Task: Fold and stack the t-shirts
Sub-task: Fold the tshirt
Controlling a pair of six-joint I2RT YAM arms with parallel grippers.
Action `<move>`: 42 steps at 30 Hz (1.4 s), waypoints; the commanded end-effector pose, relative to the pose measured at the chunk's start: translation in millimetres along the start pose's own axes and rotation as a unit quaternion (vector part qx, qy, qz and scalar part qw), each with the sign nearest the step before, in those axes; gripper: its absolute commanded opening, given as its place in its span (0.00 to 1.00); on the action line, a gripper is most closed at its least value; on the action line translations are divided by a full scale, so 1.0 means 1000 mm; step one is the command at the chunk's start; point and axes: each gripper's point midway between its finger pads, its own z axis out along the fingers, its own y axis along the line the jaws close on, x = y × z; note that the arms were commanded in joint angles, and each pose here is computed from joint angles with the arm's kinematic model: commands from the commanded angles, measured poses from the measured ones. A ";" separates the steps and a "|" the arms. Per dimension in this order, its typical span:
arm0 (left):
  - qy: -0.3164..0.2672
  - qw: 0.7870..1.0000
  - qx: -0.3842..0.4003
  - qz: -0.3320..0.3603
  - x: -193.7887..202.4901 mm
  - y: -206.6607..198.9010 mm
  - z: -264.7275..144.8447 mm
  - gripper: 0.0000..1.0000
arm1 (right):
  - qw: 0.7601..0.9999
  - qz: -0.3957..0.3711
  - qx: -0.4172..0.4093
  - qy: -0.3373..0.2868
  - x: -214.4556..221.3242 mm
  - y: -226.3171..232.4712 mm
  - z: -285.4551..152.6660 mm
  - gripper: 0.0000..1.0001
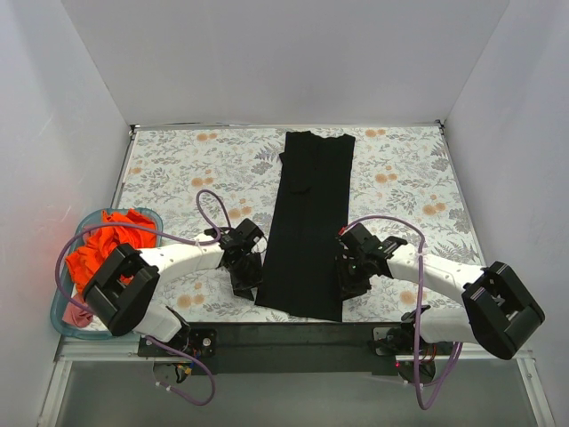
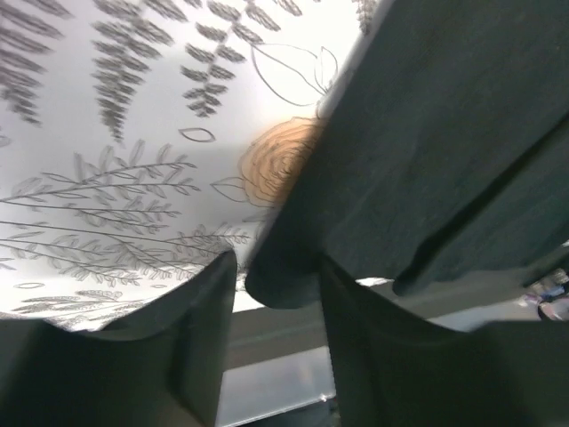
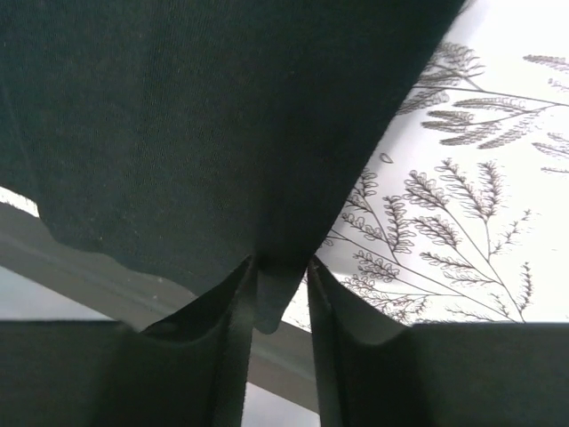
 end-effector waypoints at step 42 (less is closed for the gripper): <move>0.053 0.998 0.006 0.039 0.035 -0.025 0.007 0.01 | 0.996 0.004 0.006 0.083 0.046 -0.018 -0.004 0.22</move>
